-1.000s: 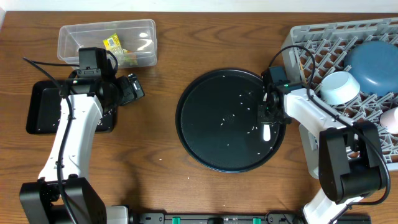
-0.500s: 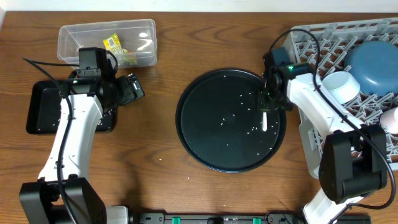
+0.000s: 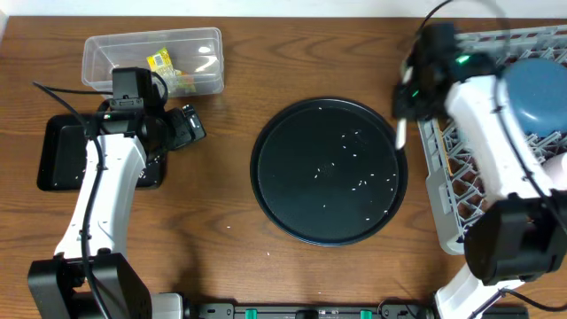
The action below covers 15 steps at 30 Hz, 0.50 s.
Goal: Sort waste into correct bins and load items into the dishwasher rack
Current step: 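Carry the knife to the dish rack and insert it upright, right gripper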
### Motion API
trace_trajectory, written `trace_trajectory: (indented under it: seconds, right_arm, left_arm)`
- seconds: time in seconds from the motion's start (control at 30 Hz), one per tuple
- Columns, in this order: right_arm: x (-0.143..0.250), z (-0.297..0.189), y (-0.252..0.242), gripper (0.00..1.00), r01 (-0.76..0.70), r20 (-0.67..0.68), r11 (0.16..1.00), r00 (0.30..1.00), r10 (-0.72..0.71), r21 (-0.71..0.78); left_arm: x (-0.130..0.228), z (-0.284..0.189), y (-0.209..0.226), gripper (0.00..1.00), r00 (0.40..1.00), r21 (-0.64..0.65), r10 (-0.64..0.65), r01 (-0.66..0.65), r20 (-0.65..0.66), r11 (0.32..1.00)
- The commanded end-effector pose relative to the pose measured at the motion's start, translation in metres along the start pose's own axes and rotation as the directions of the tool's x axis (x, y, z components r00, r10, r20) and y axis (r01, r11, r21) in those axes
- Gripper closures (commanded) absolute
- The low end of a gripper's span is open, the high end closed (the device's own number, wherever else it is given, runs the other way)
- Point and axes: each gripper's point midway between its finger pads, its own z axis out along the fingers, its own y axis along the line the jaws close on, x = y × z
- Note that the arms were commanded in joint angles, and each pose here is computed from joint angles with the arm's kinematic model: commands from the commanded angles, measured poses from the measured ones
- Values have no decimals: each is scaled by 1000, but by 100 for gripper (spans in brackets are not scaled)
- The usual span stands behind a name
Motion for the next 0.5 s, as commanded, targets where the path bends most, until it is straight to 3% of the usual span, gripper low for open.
trace_trajectory:
  seconds: [0.0, 0.27, 0.47]
  right_arm:
    - [-34, -37, -25, 99, 63, 117, 997, 991, -66, 33]
    - [-46, -48, -95, 99, 0, 144, 991, 989, -19, 134]
    - [-51, -44, -98, 99, 106, 146, 989, 982, -121, 106]
  left_arm:
    - [-1, 1, 4, 2, 1000, -15, -2, 2, 1, 1000]
    - [-1, 1, 4, 2, 1000, -15, -2, 2, 1, 1000]
    - [-1, 1, 4, 2, 1000, -15, -2, 2, 1, 1000]
